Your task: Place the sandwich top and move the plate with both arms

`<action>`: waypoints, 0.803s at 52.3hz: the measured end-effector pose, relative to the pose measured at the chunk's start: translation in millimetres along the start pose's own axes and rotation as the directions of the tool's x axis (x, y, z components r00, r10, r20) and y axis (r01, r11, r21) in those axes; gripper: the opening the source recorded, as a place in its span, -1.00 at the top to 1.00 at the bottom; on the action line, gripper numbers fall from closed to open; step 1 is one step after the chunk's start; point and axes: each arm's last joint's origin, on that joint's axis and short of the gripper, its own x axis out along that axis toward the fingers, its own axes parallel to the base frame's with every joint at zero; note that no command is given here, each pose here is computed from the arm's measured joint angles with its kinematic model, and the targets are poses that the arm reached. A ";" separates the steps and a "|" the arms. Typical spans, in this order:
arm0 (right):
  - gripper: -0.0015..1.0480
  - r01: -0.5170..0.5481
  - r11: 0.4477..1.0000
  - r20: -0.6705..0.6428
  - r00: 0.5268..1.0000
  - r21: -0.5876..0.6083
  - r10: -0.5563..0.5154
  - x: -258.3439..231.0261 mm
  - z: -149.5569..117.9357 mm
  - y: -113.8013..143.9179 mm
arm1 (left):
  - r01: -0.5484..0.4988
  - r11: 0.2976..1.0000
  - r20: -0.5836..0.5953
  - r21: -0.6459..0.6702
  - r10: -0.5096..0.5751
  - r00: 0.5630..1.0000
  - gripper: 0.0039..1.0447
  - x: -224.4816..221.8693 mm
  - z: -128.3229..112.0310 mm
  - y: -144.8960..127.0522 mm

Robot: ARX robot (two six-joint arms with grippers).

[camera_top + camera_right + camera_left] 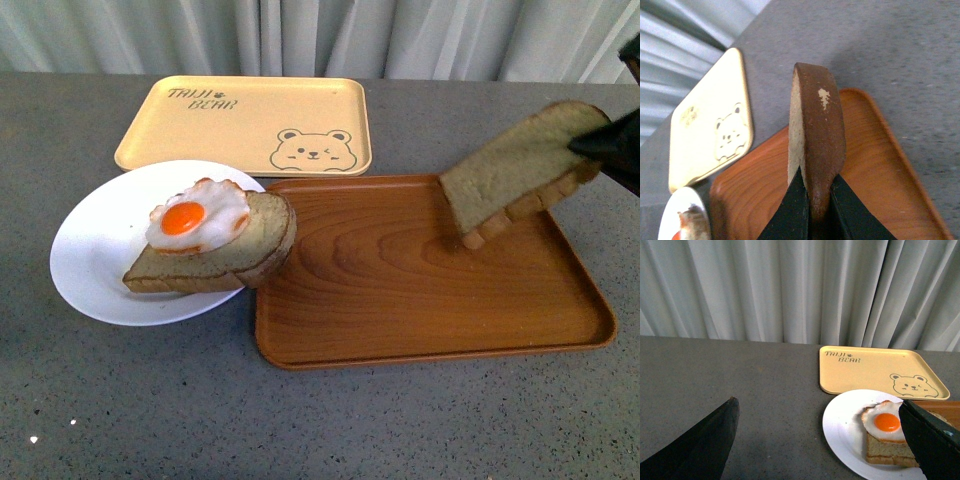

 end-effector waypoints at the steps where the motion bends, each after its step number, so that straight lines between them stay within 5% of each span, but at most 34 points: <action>1: 0.95 -0.006 1.000 0.000 1.000 -0.001 0.006 0.2 -0.8 3.2 | 0.000 1.000 0.000 0.000 0.000 1.000 -0.83 0.0 0.0 0.0; 21: 0.95 -0.325 0.942 -0.127 0.941 -0.077 0.314 30.8 -69.8 151.0 | 0.000 1.000 0.000 0.000 0.000 1.000 -0.83 0.0 0.0 0.0; 31: 0.95 -0.339 0.935 -0.193 0.929 -0.101 0.316 53.8 -110.8 181.3 | 0.000 1.000 0.000 0.000 0.000 1.000 -0.83 0.0 0.0 0.0; 42: 0.95 -0.278 0.954 -0.240 0.939 -0.111 0.246 71.7 -143.6 175.9 | 0.000 1.000 0.000 0.000 0.000 1.000 -0.83 0.0 0.0 0.0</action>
